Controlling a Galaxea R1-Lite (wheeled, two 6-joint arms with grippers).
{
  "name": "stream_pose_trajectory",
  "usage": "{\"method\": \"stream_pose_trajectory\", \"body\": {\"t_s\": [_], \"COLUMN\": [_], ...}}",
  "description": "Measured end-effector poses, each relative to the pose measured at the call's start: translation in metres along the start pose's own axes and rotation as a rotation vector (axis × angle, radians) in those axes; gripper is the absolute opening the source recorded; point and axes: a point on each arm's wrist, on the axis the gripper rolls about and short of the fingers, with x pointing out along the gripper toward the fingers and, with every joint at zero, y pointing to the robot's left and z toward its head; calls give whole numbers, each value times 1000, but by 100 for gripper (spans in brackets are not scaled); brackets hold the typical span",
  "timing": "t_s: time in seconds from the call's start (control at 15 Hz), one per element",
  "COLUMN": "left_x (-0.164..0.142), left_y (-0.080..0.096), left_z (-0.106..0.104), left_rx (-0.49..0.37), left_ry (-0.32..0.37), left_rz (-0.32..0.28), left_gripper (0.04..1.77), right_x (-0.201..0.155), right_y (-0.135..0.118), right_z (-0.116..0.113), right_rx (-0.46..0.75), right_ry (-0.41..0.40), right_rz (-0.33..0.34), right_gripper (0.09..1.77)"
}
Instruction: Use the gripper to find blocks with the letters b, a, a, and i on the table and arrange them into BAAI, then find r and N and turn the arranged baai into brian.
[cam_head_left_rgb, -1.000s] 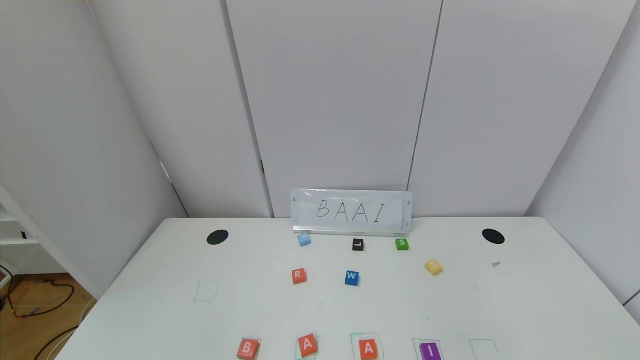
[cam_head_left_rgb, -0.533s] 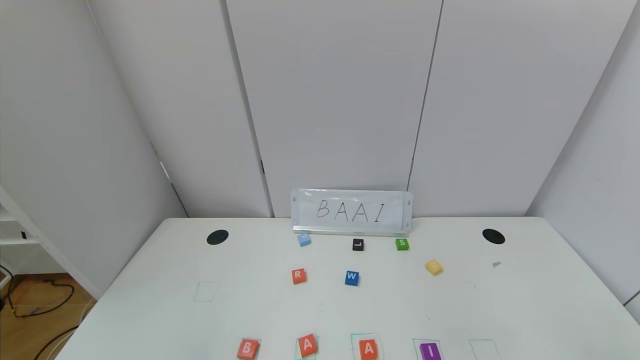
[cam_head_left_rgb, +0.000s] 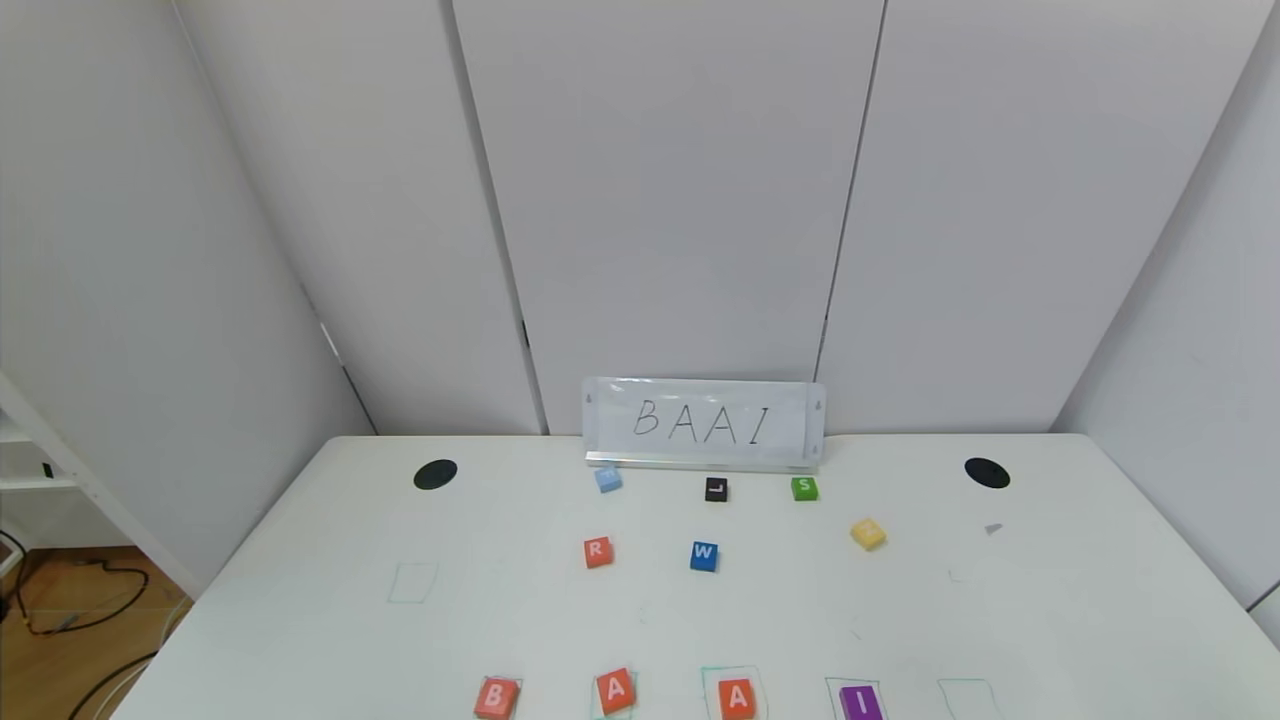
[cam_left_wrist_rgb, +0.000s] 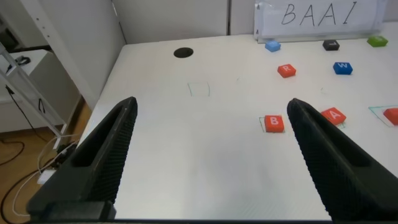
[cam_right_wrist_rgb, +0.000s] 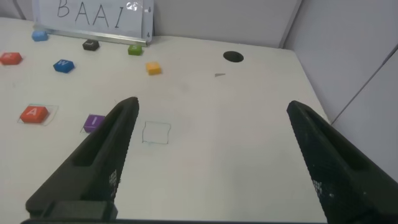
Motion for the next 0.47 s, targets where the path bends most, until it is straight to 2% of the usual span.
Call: {"method": "stream_pose_trajectory", "body": {"t_s": [0.2,0.47], "left_x": [1,1], "left_y": [-1,-1], "left_z": [-2,-3], "left_rx": [4,-22], "left_ry": [10,13], "left_rz": [-22,-17], "left_gripper": [172,172], "right_x": [0,0], "right_y": [0,0], "right_z": [0,0], "right_rx": [5,7], "right_ry": [1,7], "right_rz": [-1,-1], "right_gripper": [171,171]}}
